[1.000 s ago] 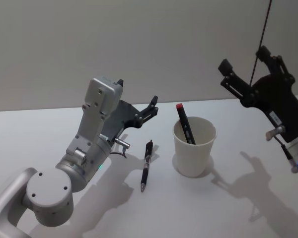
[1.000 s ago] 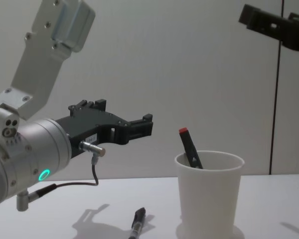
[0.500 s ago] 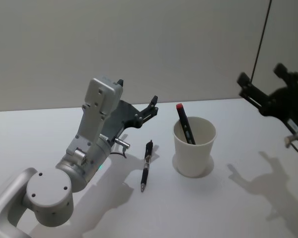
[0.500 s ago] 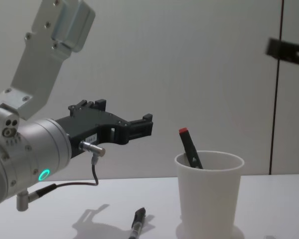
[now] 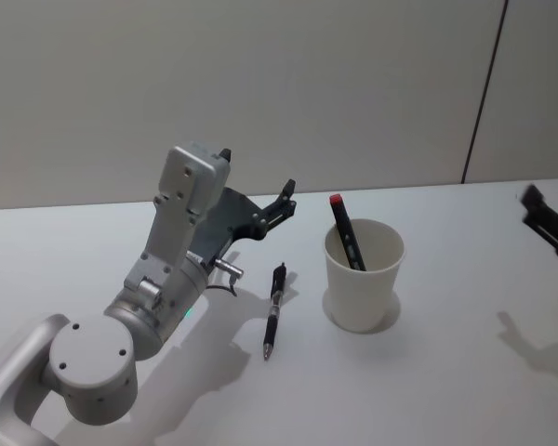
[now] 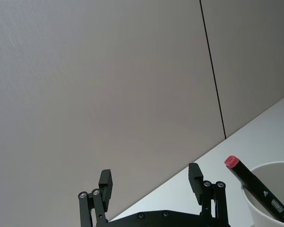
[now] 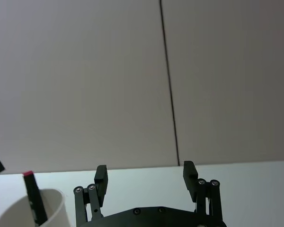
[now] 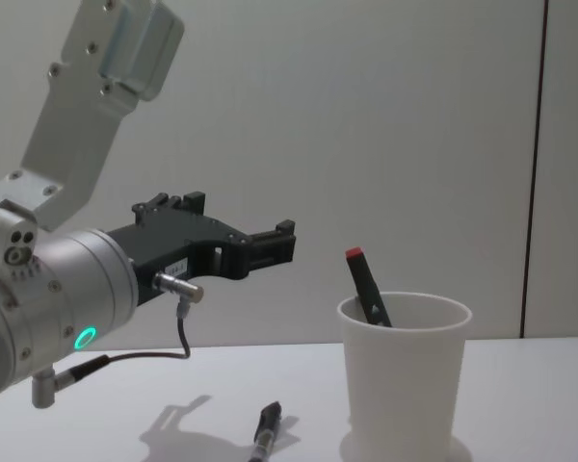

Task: Place the pen into the pen holder.

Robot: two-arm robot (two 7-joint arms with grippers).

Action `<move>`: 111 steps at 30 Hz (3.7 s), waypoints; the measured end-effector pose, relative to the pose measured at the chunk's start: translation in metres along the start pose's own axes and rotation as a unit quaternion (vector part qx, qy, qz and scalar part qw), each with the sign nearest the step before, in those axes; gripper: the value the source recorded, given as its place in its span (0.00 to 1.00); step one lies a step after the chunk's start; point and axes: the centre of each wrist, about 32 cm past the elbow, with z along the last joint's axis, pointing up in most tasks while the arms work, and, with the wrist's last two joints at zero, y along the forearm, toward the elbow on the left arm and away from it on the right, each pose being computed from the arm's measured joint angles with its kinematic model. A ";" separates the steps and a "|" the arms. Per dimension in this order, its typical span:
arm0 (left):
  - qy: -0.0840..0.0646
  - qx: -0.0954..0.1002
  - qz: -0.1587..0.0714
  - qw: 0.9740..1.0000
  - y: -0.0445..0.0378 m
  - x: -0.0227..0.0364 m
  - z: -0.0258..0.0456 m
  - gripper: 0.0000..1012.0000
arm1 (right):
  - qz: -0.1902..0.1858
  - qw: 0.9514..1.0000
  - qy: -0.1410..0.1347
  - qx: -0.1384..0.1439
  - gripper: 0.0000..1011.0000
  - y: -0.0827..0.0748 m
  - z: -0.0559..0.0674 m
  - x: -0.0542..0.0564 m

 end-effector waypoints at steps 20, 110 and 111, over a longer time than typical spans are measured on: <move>0.004 0.050 0.016 0.999 0.0138 0.0002 0.0044 0.99 | -0.063 0.997 0.008 -0.034 0.99 -0.025 -0.007 0.017; 0.100 0.180 -0.063 0.976 0.0578 -0.0402 -0.0276 0.99 | -0.078 0.996 0.009 -0.043 0.99 -0.032 -0.008 0.021; 0.100 0.181 -0.064 0.976 0.0579 -0.0404 -0.0279 0.99 | -0.078 0.996 0.009 -0.043 0.99 -0.032 -0.008 0.021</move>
